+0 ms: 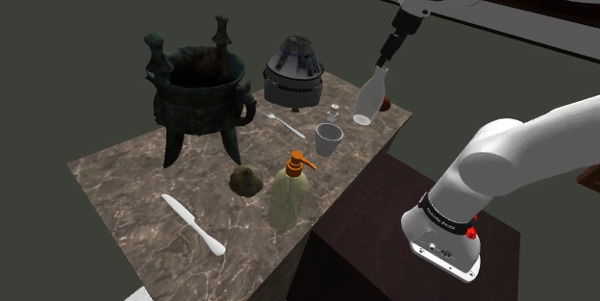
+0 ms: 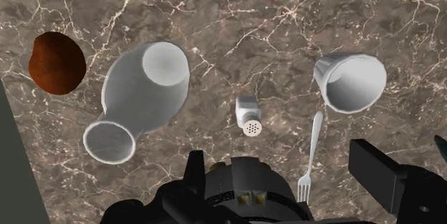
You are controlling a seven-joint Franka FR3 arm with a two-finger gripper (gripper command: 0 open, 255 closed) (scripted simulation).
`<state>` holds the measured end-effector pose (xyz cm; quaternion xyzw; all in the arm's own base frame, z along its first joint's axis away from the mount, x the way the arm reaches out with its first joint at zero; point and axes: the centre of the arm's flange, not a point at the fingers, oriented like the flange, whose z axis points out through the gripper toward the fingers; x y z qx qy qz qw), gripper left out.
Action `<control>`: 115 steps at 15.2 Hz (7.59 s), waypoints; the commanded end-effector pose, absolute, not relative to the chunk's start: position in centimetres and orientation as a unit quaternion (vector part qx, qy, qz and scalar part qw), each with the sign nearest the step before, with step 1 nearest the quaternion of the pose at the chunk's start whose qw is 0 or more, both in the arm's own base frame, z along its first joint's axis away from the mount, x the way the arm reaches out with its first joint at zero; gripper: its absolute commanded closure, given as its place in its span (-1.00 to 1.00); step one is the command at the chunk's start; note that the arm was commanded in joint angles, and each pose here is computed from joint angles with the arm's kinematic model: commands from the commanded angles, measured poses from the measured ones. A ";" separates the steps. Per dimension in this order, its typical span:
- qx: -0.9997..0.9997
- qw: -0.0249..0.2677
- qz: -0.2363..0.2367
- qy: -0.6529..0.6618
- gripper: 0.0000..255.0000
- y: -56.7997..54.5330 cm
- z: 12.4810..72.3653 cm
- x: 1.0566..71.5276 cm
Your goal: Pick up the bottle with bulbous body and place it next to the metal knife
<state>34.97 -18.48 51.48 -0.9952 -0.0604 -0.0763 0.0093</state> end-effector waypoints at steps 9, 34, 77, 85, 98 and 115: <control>-0.995 0.001 -0.077 -0.062 -1.00 -30.3 46.2 36.8; -0.995 0.001 -0.077 -0.062 1.00 -30.8 42.1 37.5; -0.995 0.001 -0.077 -0.062 1.00 -30.8 64.2 37.5; -0.995 0.001 -0.077 -0.062 1.00 -30.8 68.5 37.5; -0.995 0.001 -0.077 -0.062 1.00 -29.5 74.5 37.3; -0.995 0.001 -0.077 -0.062 1.00 -7.3 74.5 34.1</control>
